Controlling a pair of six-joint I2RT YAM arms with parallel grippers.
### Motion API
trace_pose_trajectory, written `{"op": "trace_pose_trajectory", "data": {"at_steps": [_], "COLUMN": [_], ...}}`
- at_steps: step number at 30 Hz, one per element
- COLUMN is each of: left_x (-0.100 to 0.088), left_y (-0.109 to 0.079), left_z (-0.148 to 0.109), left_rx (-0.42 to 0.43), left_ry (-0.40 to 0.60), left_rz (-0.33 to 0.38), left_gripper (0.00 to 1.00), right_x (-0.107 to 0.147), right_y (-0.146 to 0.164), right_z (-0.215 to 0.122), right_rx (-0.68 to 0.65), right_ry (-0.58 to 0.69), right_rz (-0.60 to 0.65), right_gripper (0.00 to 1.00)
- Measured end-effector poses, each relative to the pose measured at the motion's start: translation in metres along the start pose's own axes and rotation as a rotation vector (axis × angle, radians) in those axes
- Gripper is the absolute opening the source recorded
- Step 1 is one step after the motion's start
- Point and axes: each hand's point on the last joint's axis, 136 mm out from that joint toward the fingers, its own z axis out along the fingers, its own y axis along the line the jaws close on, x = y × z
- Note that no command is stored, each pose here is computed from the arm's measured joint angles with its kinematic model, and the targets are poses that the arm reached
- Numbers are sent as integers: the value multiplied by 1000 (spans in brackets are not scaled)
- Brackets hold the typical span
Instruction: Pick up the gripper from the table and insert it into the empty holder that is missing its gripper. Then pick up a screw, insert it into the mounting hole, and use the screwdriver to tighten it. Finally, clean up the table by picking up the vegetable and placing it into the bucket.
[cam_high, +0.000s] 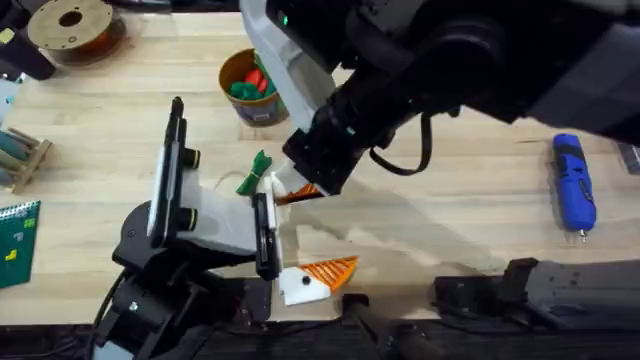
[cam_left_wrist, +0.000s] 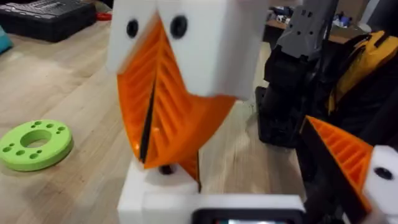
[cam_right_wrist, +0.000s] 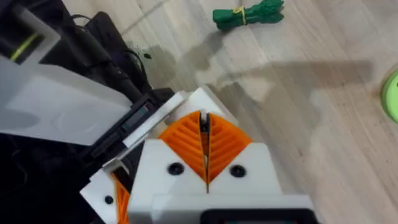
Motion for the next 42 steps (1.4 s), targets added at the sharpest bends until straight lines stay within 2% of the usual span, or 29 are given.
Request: {"op": "trace_pose_trajectory", "data": {"at_steps": [11,12,17,18,19,23,33,37,42], "left_x": [0,0,0,0,0,0,0,0,0], "left_y": [-1,0,0,0,0,0,0,0,0], "left_z": [0,0,0,0,0,0,0,0,0], "left_rx": [3,2,3,2,3,3,3,2,2], "left_ry": [1,1,1,0,0,0,0,0,0], "left_rz": [-16,-16,-22,-17,-14,-4,1,1,1], "left_gripper": [987,987,987,987,987,987,987,987,990], "right_x": [2,3,3,4,5,9,37,57,90], "right_y": [1,0,3,2,0,-7,-25,-20,-8], "right_z": [3,3,2,0,-2,-13,-81,-100,-107], "right_rx": [-9,-9,-17,-10,-6,6,61,64,24], "right_ry": [5,7,3,3,2,-13,-92,-123,-137], "right_rz": [8,16,11,10,16,34,107,88,65], "right_gripper": [12,89,808,898,924,933,934,934,935]}}
